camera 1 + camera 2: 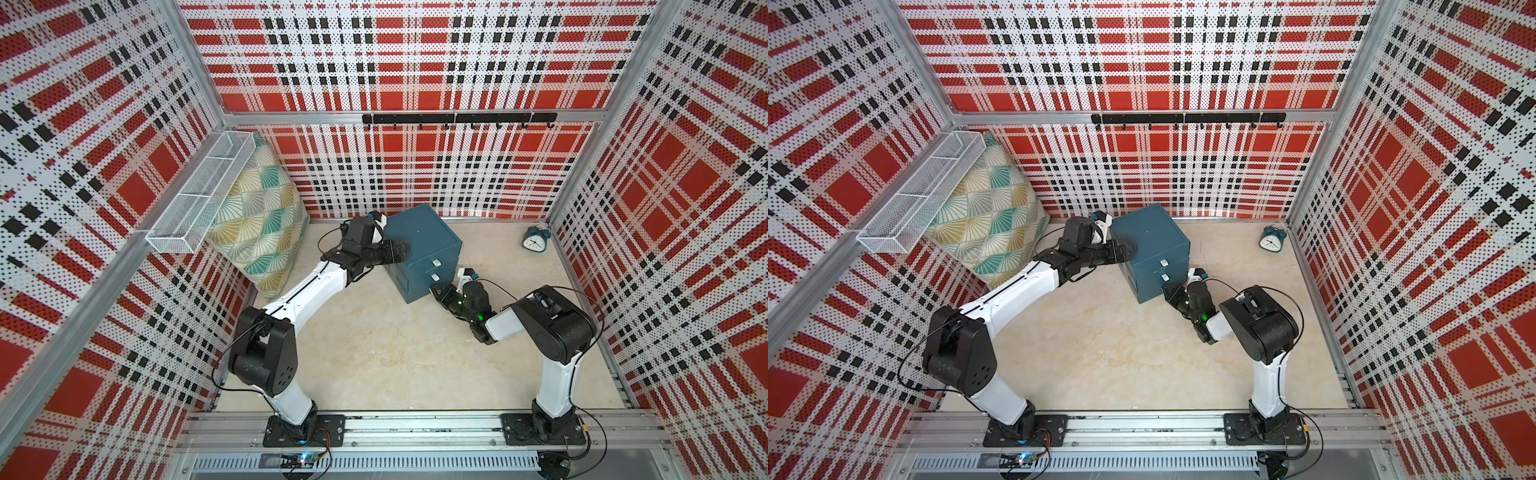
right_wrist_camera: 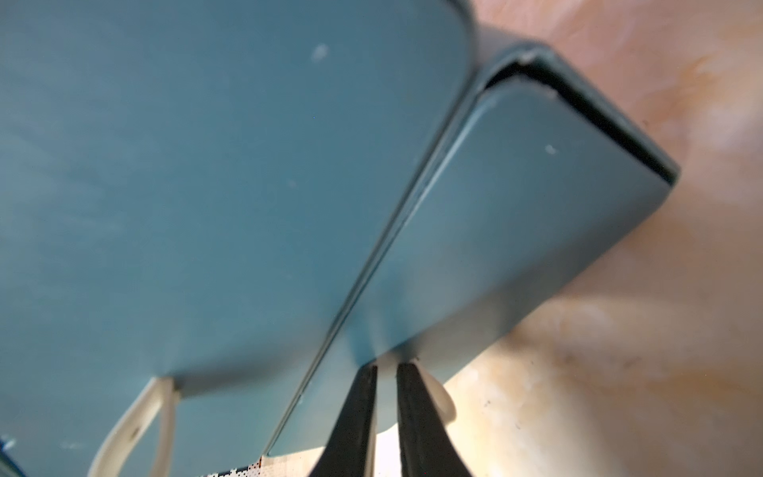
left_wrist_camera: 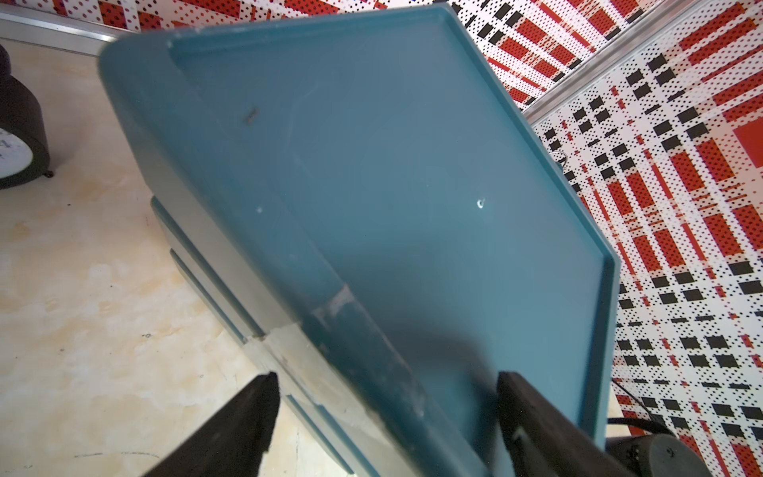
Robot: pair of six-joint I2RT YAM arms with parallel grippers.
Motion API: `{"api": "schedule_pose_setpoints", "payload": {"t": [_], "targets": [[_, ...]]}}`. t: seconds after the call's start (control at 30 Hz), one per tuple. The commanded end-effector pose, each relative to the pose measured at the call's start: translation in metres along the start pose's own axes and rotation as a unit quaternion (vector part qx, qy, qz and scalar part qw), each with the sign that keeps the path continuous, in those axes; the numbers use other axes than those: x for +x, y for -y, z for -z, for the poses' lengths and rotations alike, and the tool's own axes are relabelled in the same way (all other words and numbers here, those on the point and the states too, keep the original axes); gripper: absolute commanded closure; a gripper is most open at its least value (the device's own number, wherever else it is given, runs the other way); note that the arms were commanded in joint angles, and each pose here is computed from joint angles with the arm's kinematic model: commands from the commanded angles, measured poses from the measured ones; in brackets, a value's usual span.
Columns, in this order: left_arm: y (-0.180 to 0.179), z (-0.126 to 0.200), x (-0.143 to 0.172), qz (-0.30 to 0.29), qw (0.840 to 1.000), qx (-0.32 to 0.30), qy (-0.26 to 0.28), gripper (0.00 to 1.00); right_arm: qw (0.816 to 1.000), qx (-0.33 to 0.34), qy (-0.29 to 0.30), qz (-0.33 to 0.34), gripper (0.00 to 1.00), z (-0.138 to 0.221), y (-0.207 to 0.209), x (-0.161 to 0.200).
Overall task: Place the cookies into the drawer by color
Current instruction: Close the drawer in the storage box, then adjust the storage box at the center of the board.
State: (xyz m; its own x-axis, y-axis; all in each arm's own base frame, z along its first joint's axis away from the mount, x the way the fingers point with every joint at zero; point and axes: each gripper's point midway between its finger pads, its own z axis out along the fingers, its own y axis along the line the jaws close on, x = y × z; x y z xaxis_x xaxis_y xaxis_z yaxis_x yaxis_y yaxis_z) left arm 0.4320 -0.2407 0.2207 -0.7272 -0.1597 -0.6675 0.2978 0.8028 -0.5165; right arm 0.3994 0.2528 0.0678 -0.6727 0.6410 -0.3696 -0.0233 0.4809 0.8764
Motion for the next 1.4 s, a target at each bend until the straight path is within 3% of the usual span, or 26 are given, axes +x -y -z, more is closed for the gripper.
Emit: {"api": "schedule_pose_setpoints", "payload": {"t": [0.0, 0.13, 0.23, 0.33, 0.47, 0.63, 0.8, 0.93, 1.13, 1.37], "targets": [[0.001, 0.003, 0.003, -0.007, 1.0, 0.007, -0.002, 0.12, 1.0, -0.015, 0.013, 0.0, 0.81, 0.003, -0.009, -0.007], [0.009, 0.008, -0.002, -0.012, 1.0, 0.018, 0.007, 0.12, 1.0, -0.005, 0.026, 0.008, 0.8, 0.024, -0.009, -0.009], [0.018, 0.019, -0.008, -0.019, 0.999, 0.035, 0.024, 0.08, 0.999, 0.014, 0.03, 0.038, 0.74, 0.042, -0.015, -0.013], [0.028, 0.035, -0.02, -0.023, 0.997, 0.052, 0.058, 0.0, 0.995, 0.03, 0.032, 0.086, 0.58, 0.06, -0.03, -0.022], [0.035, 0.062, -0.036, -0.025, 0.991, 0.063, 0.114, 0.01, 0.986, 0.048, 0.052, 0.148, 0.27, 0.089, -0.058, -0.043], [0.037, 0.106, -0.058, -0.016, 0.976, 0.086, 0.2, 0.01, 0.973, 0.046, 0.078, 0.214, 0.0, 0.117, -0.108, -0.074], [0.038, 0.124, -0.063, -0.015, 0.967, 0.096, 0.234, 0.01, 0.958, 0.05, 0.076, 0.273, 0.0, 0.126, -0.148, -0.106], [0.042, 0.107, -0.056, -0.015, 0.973, 0.115, 0.197, 0.01, 0.946, 0.069, 0.046, 0.314, 0.0, 0.113, -0.161, -0.126], [0.027, 0.092, -0.054, -0.001, 0.983, 0.082, 0.166, 0.0, 0.944, 0.06, -0.041, 0.32, 0.0, 0.077, -0.165, -0.145], [0.005, 0.065, -0.044, 0.023, 0.99, 0.055, 0.125, 0.06, 0.941, 0.061, -0.084, 0.323, 0.13, 0.042, -0.158, -0.154]]}}
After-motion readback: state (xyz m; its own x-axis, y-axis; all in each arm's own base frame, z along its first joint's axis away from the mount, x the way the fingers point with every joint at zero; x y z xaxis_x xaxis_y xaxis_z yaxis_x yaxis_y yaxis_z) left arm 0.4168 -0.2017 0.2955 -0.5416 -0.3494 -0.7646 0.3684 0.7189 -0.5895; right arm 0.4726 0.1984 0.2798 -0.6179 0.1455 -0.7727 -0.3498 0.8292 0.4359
